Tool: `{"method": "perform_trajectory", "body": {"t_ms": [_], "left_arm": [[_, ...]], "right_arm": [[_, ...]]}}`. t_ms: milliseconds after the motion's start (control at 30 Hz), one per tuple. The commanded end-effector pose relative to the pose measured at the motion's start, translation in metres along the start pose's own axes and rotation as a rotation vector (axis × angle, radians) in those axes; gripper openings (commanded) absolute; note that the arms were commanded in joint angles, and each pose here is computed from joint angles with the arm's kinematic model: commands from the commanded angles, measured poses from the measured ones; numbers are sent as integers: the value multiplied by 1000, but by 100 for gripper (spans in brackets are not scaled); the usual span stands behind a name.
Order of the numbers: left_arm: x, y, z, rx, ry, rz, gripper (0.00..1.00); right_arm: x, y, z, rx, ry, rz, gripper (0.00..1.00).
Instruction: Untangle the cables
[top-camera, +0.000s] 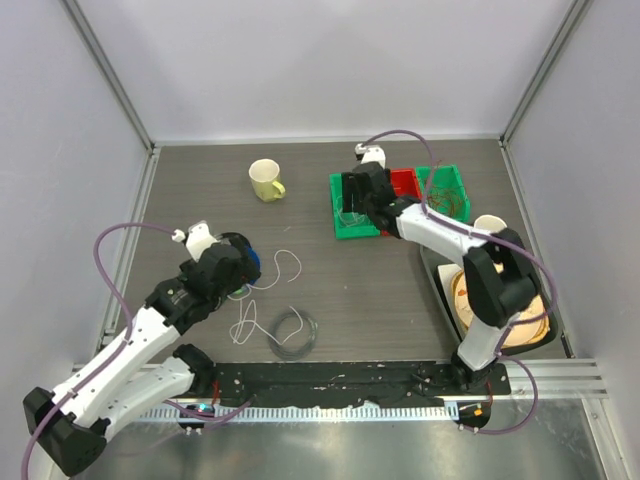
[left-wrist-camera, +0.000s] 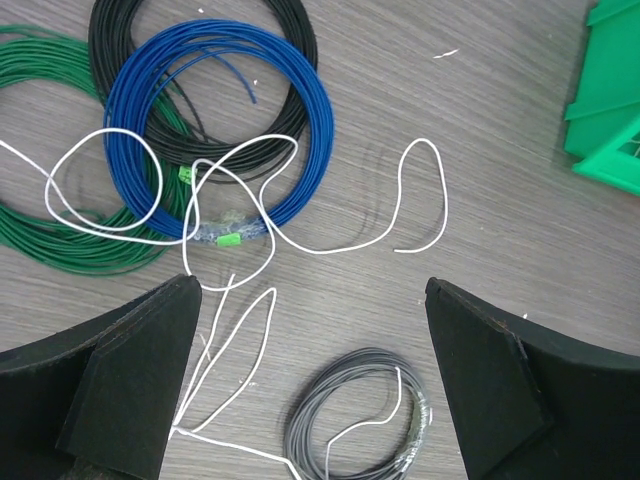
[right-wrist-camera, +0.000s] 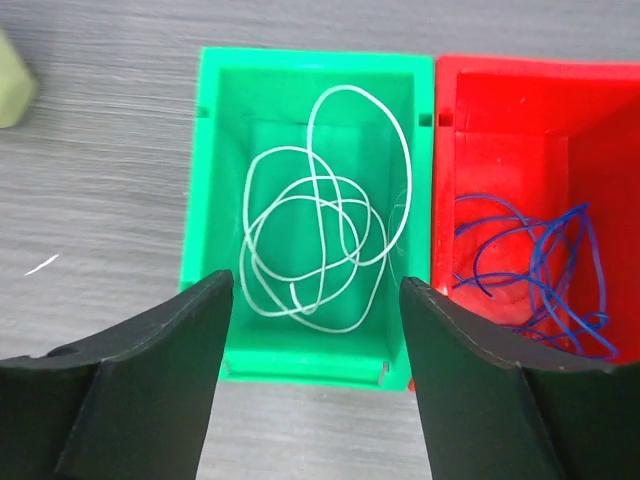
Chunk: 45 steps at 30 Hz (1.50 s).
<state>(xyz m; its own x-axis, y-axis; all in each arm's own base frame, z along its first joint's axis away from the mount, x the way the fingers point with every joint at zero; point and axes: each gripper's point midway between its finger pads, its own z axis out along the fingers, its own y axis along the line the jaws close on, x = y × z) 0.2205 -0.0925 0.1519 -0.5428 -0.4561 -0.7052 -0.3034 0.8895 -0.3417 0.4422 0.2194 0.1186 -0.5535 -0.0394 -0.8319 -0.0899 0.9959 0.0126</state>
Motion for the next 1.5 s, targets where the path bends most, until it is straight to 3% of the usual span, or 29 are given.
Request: {"method": "perform_trajectory", "body": {"t_ms": [0, 133, 233, 267, 367, 500, 800, 1200, 1333, 1467], "left_arm": [[-2, 12, 10, -68, -22, 9, 100], [2, 19, 29, -72, 41, -81, 100], [6, 28, 42, -53, 85, -179, 100], [6, 30, 45, -53, 89, -210, 100], [11, 35, 52, -35, 109, -278, 100], [20, 26, 53, 42, 141, -298, 100], [43, 30, 56, 57, 200, -312, 100], [27, 53, 46, -53, 102, -317, 100], [20, 58, 39, -61, 65, -317, 100], [18, 60, 34, -53, 44, -315, 100]], "right_arm": [[-46, 23, -60, -185, -133, -54, 75], [-19, 65, -99, -428, -150, -138, 77], [10, 107, -130, -640, -124, -78, 77], [15, 116, -134, -640, -109, -6, 77], [38, 147, -134, -602, -47, 190, 77], [51, 174, -120, -518, -20, 297, 78], [117, 221, -91, -414, 142, 359, 80], [143, 220, -66, -98, 77, 216, 79], [161, 203, -61, 11, 80, 143, 73], [164, 193, -62, 66, 58, 118, 58]]}}
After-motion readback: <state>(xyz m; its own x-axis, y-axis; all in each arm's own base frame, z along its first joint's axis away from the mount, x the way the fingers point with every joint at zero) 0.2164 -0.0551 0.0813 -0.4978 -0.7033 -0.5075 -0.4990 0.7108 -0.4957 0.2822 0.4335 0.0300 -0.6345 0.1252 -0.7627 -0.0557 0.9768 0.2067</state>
